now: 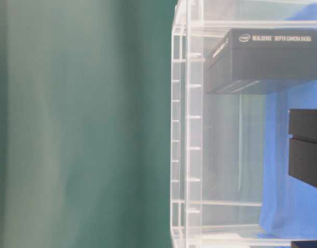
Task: Take the box out of the case with the left arm.
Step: 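Open the left gripper and withdraw it to the left, then move the open left gripper over the right black box in the case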
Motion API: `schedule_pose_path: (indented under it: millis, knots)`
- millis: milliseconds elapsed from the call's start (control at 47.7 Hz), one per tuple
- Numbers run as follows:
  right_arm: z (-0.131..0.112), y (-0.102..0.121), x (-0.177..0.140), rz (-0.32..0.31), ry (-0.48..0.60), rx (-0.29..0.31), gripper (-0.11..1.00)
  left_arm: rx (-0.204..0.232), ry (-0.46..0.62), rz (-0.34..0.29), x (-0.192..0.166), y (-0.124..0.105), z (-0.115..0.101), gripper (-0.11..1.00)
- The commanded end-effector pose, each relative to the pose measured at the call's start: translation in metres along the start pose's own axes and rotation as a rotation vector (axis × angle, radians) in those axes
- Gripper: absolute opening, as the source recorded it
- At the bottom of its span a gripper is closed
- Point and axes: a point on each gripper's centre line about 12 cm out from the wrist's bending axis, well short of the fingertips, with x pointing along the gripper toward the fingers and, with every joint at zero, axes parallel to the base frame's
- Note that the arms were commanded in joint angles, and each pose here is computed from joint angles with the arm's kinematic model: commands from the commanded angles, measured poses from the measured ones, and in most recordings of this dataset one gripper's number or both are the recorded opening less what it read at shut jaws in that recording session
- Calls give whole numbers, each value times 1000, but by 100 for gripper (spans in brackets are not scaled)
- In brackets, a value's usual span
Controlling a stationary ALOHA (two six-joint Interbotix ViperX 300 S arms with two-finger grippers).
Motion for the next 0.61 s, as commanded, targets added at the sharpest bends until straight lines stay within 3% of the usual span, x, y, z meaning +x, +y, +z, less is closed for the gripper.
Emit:
schedule_pose_path:
  millis: [0,126,293,587]
  knots:
    - [6,0,-7,2,-26,5,0,-19,-24,-18,-6,7,20,95]
    - [6,0,-7,1,-26,5,0,-29,-43,-1,-4,16,47,95]
    - [6,0,-7,3,-24,4,0,-38,-54,19,-1,23,68,95]
    - [6,0,-7,4,-26,5,0,-23,-45,20,1,21,70,95]
